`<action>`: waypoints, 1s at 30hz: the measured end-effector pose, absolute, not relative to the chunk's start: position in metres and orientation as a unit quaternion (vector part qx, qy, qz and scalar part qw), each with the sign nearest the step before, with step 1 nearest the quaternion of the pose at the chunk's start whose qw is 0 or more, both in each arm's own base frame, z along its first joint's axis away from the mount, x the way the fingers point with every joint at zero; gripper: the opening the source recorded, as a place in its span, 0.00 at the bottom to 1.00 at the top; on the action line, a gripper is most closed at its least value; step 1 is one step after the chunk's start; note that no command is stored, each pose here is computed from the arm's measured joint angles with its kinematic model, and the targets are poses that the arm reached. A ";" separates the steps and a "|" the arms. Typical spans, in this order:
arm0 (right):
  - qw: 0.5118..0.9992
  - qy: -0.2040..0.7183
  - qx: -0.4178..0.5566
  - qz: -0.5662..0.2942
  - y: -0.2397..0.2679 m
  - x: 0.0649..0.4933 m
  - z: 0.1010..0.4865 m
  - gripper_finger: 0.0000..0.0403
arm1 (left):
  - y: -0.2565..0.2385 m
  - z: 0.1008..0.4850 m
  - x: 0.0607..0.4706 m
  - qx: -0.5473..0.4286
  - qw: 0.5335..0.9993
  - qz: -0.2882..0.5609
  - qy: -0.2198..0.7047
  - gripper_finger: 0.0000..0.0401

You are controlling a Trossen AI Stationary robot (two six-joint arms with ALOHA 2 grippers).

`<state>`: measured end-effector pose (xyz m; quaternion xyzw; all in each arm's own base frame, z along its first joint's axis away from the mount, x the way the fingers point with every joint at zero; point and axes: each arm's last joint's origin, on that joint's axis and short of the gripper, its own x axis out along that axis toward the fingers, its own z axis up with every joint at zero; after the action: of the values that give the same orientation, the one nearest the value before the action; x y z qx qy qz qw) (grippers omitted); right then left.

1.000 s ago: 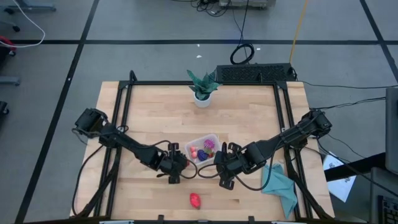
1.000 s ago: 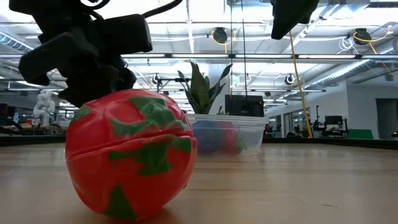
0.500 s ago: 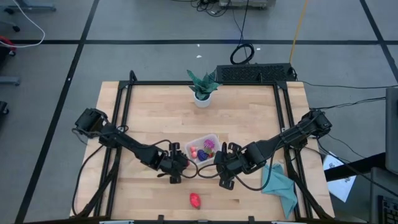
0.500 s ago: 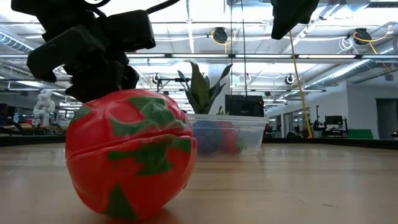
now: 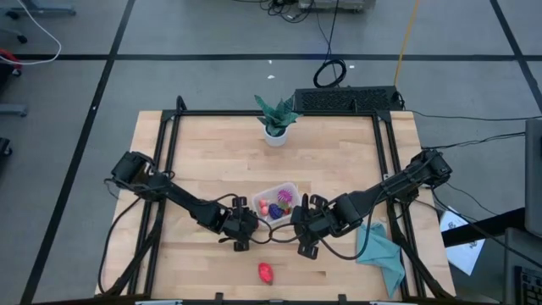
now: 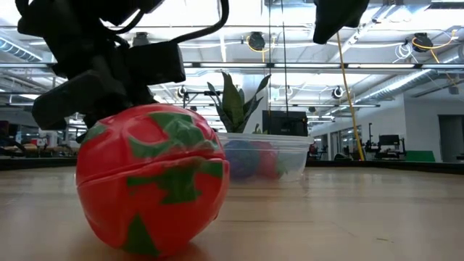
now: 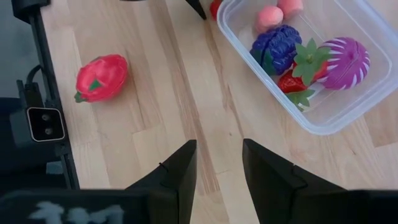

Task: Pick and placing Produce into tupperware
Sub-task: Put the strawberry into the transparent bin

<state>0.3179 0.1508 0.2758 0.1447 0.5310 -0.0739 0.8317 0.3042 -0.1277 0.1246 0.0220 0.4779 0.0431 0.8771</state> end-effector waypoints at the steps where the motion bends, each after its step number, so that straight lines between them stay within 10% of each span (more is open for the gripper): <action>1: 0.832 0.530 0.145 -0.073 0.151 0.318 0.276 0.30 | -0.128 0.125 0.304 0.022 0.877 0.043 0.478 0.53; 13: 0.834 0.527 0.147 -0.072 0.151 0.319 0.276 0.30 | -0.128 0.125 0.305 0.021 0.879 0.043 0.475 0.53; 30: 0.834 0.527 0.147 -0.072 0.151 0.319 0.276 0.30 | -0.129 0.124 0.305 0.006 0.878 0.040 0.477 0.28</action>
<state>0.3187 0.1512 0.2762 0.1469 0.5271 -0.0719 0.8339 0.3048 -0.1286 0.1242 0.0057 0.4772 0.0397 0.8779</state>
